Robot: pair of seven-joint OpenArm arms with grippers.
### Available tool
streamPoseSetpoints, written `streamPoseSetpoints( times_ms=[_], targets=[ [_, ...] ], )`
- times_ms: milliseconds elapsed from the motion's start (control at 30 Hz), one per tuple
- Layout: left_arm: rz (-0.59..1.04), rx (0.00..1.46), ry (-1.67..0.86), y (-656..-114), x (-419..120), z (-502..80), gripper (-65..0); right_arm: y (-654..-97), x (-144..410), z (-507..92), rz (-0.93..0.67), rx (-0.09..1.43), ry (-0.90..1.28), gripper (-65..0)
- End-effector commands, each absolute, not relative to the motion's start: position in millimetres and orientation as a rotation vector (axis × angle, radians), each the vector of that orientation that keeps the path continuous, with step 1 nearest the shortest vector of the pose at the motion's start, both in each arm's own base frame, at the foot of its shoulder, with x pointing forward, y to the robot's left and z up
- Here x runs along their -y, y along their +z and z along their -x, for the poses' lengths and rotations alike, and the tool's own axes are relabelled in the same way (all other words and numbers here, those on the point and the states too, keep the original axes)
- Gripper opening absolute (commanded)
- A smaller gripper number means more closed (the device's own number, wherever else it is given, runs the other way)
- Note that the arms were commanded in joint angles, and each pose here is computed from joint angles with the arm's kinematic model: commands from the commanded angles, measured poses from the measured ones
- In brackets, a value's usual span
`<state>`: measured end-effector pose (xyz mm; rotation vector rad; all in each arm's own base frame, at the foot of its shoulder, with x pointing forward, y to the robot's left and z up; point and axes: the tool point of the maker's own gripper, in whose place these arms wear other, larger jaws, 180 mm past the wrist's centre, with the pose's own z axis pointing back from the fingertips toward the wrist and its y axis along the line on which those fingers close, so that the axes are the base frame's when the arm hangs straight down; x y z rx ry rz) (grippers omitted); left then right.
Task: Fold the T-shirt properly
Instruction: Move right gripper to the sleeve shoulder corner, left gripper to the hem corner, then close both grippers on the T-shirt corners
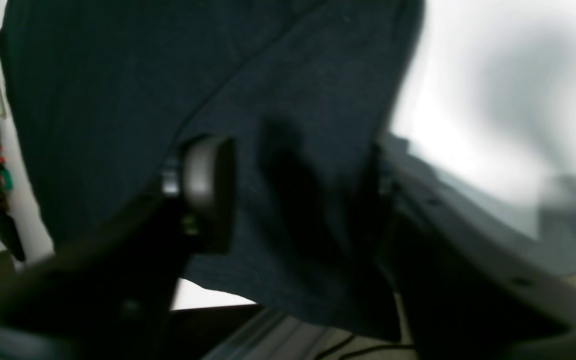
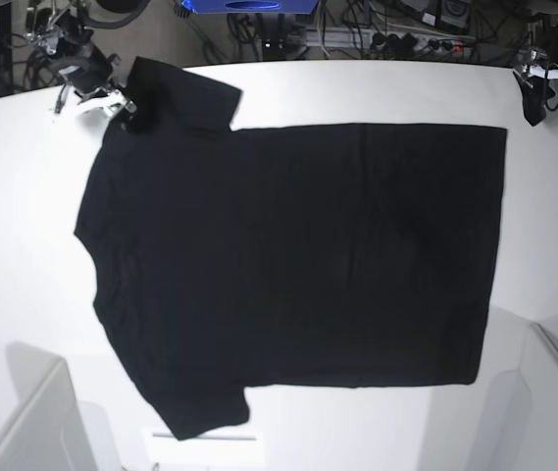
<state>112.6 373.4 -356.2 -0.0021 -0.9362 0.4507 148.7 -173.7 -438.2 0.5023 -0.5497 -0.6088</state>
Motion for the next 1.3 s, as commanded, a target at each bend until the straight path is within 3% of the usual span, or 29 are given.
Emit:
streamPoseSetpoints(
  times_ms=[0,100,933,1100,1267],
  targets=[
    [-0.001,0.976,0.442,-347.5,-378.1,-118.1,-14.0,-447.0,173.7,-132.7,-0.476,0.480,-0.606,-44.3],
    [0.022,0.967,0.477,-359.0,-379.0,-119.7,-14.0,-446.7,172.6,-133.7,-0.480,0.480,-0.603,-65.0],
    [0.265,0.869,0.490,-424.0,-313.7,-169.6,-14.6,-447.1,174.8,-132.1,-0.474,0.478,-0.608,-65.0],
    [0.274,0.854,0.526,-432.3,-312.9,-171.0,-30.3,-447.1,174.8,-132.1,-0.474,0.478,-0.608,-65.0],
    [0.276,0.858,0.527,-432.1,-312.9,-173.1,-37.5,-447.0,175.3,-132.1,-0.473,0.479,-0.609,-65.0]
  ],
)
